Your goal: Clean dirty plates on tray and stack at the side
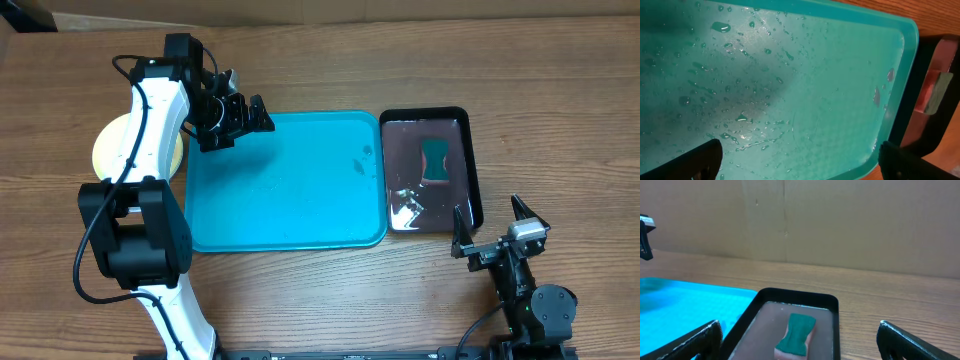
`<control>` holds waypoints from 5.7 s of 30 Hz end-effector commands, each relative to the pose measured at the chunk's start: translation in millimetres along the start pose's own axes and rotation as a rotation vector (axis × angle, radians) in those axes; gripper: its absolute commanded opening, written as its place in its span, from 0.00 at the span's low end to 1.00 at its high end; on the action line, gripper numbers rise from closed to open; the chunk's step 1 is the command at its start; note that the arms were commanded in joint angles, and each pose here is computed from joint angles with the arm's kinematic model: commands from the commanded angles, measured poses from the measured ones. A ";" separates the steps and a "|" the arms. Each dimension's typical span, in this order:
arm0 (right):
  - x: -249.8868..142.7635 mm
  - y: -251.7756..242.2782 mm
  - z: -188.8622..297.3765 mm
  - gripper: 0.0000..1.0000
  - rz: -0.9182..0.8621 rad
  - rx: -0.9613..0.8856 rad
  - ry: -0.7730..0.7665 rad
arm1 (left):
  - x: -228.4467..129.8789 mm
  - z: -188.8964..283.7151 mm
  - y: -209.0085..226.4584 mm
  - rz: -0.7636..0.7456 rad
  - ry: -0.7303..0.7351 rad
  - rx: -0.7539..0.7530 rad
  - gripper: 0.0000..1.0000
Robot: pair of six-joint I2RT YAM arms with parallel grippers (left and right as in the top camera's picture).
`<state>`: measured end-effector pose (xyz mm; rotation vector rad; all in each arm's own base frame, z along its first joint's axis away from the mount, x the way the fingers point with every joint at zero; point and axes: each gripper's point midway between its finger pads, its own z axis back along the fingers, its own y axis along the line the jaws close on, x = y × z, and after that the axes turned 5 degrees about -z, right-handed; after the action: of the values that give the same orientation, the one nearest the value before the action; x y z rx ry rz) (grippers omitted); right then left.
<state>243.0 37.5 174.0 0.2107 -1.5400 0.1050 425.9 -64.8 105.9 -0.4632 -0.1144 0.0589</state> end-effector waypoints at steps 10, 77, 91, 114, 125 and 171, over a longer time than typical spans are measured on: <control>-1.1 0.1 0.0 1.00 0.009 0.003 -0.007 | 7.4 17.4 -9.8 -0.050 -0.051 -0.001 1.00; -1.1 0.1 0.0 1.00 0.009 0.003 -0.007 | -205.3 260.5 -69.2 -0.590 -1.894 -0.016 1.00; -1.1 0.1 0.0 1.00 0.009 0.003 -0.007 | -166.2 146.0 5.5 -0.360 -1.584 0.109 1.00; -1.1 0.1 0.0 1.00 0.009 0.003 -0.007 | -167.8 97.3 44.9 -0.355 -1.358 0.326 1.00; -1.1 0.1 0.0 1.00 0.009 0.003 -0.007 | -167.8 97.1 45.0 -0.356 -1.358 0.326 1.00; -1.1 0.1 0.0 1.00 0.009 0.003 -0.007 | -167.8 97.1 45.0 -0.356 -1.358 0.326 1.00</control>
<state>243.0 37.6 174.7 0.2083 -1.5434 0.1083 246.5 0.5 155.4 -0.0303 -1.4876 0.0317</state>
